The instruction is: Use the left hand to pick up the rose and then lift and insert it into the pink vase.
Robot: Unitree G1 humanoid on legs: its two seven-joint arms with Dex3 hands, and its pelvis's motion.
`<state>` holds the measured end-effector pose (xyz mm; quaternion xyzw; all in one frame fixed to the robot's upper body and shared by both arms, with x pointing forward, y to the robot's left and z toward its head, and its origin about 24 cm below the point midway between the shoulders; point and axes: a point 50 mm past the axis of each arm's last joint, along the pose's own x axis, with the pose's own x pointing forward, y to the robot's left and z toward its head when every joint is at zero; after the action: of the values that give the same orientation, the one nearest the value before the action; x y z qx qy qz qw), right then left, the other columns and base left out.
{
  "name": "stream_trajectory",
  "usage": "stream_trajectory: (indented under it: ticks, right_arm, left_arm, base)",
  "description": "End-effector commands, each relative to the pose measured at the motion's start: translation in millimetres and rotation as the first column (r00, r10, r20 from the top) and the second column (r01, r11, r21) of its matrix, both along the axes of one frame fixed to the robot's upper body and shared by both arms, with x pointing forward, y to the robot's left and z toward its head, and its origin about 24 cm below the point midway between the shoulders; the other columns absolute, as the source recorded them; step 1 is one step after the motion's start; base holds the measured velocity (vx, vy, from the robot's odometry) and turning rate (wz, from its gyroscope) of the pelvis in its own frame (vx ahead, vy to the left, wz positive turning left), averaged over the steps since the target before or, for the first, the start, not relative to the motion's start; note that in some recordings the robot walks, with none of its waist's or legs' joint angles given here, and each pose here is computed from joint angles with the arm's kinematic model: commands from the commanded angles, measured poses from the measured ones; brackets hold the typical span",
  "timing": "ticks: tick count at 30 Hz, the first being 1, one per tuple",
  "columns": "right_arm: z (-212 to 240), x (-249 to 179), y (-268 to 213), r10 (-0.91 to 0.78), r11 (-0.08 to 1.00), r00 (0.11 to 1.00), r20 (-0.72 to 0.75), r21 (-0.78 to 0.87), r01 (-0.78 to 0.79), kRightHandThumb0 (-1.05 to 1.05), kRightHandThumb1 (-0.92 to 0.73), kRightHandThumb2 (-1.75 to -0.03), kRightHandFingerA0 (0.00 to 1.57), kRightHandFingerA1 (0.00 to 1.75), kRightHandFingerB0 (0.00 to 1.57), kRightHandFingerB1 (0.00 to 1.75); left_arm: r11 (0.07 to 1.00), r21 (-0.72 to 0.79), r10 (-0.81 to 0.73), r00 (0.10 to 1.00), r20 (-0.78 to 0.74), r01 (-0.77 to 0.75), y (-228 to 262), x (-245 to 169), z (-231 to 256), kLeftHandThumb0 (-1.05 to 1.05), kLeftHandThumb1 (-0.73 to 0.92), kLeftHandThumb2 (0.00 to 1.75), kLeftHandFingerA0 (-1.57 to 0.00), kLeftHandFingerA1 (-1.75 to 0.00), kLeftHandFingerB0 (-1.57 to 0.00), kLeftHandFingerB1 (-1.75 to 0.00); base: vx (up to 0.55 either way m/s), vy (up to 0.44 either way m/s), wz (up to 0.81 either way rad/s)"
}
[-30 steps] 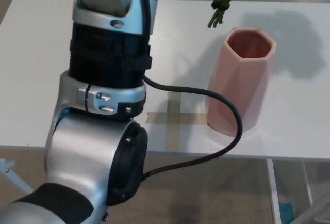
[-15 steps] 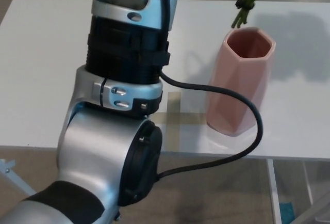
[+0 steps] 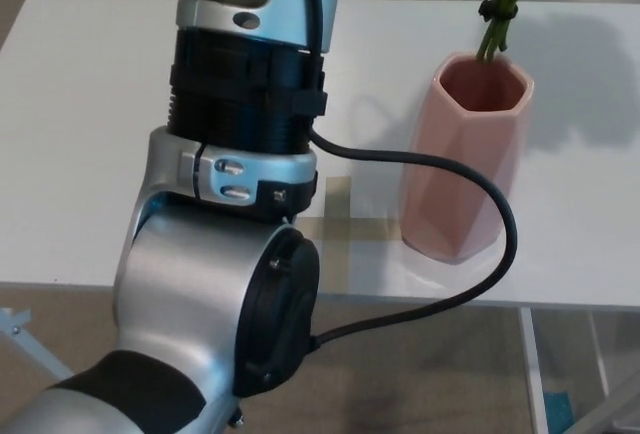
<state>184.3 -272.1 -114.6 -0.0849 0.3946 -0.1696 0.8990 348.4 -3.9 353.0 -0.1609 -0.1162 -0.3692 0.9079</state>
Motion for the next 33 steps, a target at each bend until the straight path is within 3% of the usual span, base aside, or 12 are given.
stream_trajectory:
  ticks: [1,33]
  right_arm:
    - [-3.4,-3.9,2.5,-0.01,1.0,1.0,-0.022,0.006,0.01,-0.33,-0.63,-0.59,0.66,0.43,0.54,0.39]
    - [2.5,7.4,3.0,0.014,0.999,1.0,0.017,0.033,-0.015,-0.33,-0.64,-0.59,0.66,0.43,0.55,0.39]
  left_arm:
    - [0.998,-0.036,-0.051,0.998,0.028,0.052,-9.5,-6.1,2.1,-0.2,0.83,0.64,-1.05,-1.44,-0.85,-0.84]
    - [0.998,0.045,0.041,0.999,0.008,-0.042,-11.3,8.0,-38.9,-0.16,0.81,0.67,-1.03,-1.45,-0.85,-0.88]
  base:
    - [0.0,0.0,0.0]
    - [0.0,0.0,0.0]
